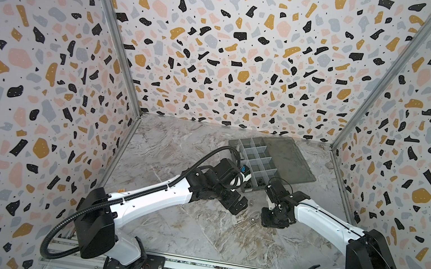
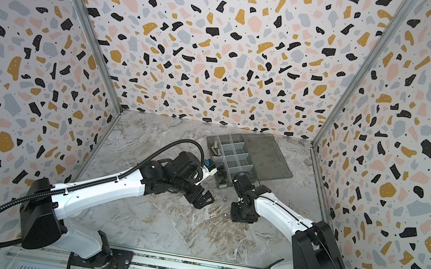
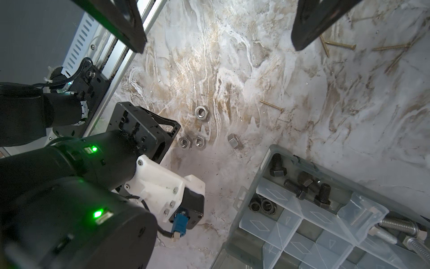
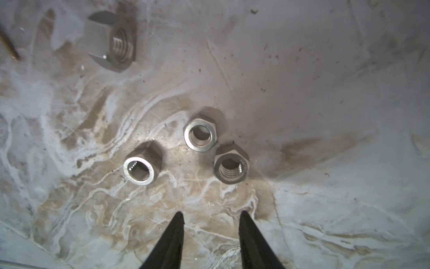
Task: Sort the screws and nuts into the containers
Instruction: 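Lower the right gripper onto a silver hex nut beside the organizer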
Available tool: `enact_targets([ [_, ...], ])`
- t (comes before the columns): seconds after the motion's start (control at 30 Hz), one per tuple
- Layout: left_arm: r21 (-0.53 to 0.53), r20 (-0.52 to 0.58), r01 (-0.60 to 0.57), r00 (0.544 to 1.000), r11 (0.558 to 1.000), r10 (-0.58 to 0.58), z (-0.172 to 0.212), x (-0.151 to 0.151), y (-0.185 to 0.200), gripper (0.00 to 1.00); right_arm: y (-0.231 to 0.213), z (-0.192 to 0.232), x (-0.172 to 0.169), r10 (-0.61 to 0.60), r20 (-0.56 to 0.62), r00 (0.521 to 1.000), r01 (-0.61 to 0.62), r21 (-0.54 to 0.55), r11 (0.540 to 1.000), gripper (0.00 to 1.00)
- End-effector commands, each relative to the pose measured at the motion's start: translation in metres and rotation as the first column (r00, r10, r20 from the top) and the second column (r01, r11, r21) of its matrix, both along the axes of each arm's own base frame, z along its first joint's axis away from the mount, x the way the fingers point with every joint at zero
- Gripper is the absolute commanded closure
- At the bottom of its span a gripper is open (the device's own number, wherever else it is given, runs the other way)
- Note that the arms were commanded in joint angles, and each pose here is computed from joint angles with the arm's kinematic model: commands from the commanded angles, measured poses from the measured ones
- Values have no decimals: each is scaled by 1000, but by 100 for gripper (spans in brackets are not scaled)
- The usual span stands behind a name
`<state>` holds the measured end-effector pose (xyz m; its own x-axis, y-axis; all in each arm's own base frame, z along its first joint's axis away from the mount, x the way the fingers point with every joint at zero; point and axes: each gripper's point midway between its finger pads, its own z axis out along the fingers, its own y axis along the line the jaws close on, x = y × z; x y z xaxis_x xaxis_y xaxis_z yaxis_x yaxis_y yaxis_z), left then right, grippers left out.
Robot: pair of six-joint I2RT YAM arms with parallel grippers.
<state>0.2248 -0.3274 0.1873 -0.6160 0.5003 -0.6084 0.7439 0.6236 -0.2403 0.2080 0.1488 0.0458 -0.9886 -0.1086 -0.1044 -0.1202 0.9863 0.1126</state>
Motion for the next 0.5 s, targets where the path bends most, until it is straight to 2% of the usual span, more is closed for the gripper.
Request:
enact_targets([
  [0.0,-34,24,16,1000,999,-15,11,-4,-2,1,-5,0,6,-22,19,1000,22,-11,1000,58],
  [0.47,-25,39,-8,999,1000,9,13,-4,5,1,-8,-12,25,-4,11,1000,4,-13,1000,58],
])
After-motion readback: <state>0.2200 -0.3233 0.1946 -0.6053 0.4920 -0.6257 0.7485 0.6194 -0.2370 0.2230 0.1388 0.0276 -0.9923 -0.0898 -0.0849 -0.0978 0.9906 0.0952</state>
